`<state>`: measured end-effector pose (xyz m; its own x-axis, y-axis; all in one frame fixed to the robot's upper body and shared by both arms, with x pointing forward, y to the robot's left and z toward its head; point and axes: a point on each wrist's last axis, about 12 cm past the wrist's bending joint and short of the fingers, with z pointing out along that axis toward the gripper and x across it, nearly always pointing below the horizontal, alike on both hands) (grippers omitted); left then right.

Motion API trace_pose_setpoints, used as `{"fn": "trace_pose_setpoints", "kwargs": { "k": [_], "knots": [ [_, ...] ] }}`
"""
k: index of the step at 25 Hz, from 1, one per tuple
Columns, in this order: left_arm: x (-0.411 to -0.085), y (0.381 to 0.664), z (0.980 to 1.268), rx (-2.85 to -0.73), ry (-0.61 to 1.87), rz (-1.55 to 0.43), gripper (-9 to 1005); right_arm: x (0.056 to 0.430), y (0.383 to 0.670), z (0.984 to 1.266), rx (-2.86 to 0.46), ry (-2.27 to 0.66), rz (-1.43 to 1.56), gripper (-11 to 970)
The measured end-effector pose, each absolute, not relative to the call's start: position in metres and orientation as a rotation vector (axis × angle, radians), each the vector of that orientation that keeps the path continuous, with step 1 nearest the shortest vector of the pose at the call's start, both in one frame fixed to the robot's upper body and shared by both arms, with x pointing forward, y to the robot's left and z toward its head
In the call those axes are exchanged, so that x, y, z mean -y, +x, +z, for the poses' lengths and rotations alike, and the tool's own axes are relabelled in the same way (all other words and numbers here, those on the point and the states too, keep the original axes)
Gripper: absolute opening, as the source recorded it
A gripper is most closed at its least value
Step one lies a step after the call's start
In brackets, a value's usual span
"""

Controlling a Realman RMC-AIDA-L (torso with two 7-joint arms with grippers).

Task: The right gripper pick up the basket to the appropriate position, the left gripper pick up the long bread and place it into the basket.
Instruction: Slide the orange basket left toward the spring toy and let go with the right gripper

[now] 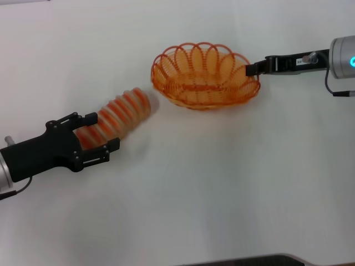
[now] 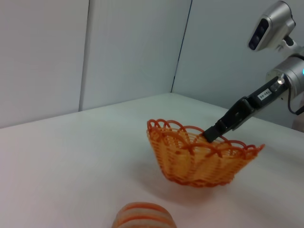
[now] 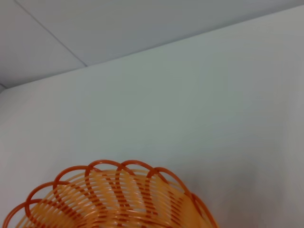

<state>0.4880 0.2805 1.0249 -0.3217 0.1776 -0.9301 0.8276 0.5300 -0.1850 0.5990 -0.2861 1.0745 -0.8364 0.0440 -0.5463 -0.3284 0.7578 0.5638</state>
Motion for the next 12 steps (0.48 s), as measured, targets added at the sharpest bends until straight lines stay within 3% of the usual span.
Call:
{"fn": "trace_pose_setpoints", "kwargs": {
  "k": [12],
  "knots": [
    [-0.2793,0.4902,1.0260,-1.798,0.842,-0.842,803,0.2791,0.5962,1.0664,-2.419,-0.201,0.919,99]
  ]
}}
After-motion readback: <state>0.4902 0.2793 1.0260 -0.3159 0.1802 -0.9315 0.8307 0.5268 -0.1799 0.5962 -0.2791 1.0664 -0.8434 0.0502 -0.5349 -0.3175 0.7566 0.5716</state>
